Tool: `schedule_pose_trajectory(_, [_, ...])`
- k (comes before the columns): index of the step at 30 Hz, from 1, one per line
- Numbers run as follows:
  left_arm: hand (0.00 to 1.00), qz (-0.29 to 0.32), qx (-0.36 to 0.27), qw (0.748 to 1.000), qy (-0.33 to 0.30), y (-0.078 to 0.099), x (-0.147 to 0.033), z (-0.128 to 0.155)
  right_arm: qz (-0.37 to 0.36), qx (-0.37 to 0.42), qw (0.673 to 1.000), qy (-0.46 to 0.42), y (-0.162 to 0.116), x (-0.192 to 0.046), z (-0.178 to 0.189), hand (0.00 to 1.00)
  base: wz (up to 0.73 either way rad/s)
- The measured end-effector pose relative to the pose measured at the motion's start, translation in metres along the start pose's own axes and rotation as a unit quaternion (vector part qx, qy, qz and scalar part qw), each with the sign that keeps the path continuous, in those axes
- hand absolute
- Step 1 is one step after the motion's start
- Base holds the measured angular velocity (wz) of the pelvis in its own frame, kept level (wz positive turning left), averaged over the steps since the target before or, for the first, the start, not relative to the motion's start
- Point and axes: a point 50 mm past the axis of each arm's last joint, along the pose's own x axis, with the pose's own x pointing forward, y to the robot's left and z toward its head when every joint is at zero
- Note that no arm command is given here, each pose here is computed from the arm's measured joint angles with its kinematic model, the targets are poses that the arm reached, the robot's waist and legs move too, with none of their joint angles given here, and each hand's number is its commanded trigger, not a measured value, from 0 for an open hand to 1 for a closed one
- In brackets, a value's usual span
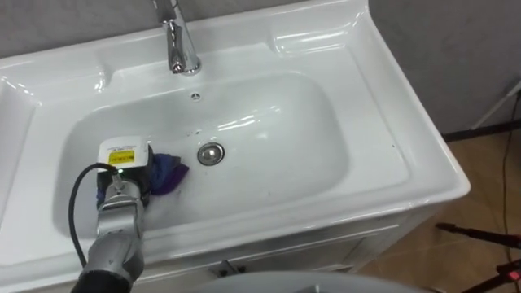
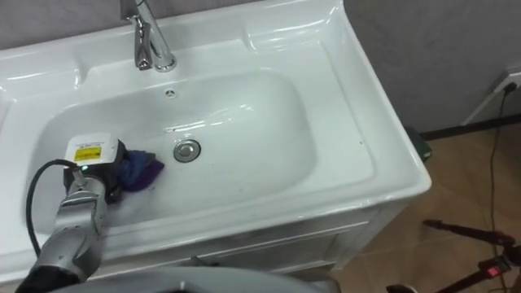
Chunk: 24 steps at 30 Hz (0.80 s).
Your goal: Wipe basin
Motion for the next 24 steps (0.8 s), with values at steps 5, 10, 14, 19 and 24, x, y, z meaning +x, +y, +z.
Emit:
schedule_pose_trajectory(5, [1.0,0.002,-0.006,1.0,0.023,-0.002,0.008,-0.005,0.015,0.004,1.0,0.016,0.012,-0.001,-0.008,0.0,-0.1])
schedule_pose_trajectory(10, [1.0,-0.003,-0.016,0.999,0.044,0.0,0.016,-0.012,0.017,0.003,1.0,0.015,0.014,-0.001,-0.008,0.0,0.0])
schedule_pose_trajectory(14, [1.0,0.0,-0.019,0.998,0.063,0.002,0.023,-0.019,0.015,0.0,1.0,0.021,0.013,-0.001,-0.014,0.0,-0.16])
schedule_pose_trajectory(19, [1.0,-0.005,-0.027,0.996,0.085,0.006,0.03,-0.025,0.02,0.003,0.999,0.031,0.015,-0.001,-0.021,0.0,-0.11])
schedule_pose_trajectory(24, [1.0,0.005,-0.042,0.995,0.089,0.015,0.035,-0.025,0.011,0.003,0.999,0.033,0.013,-0.001,-0.021,0.0,0.04])
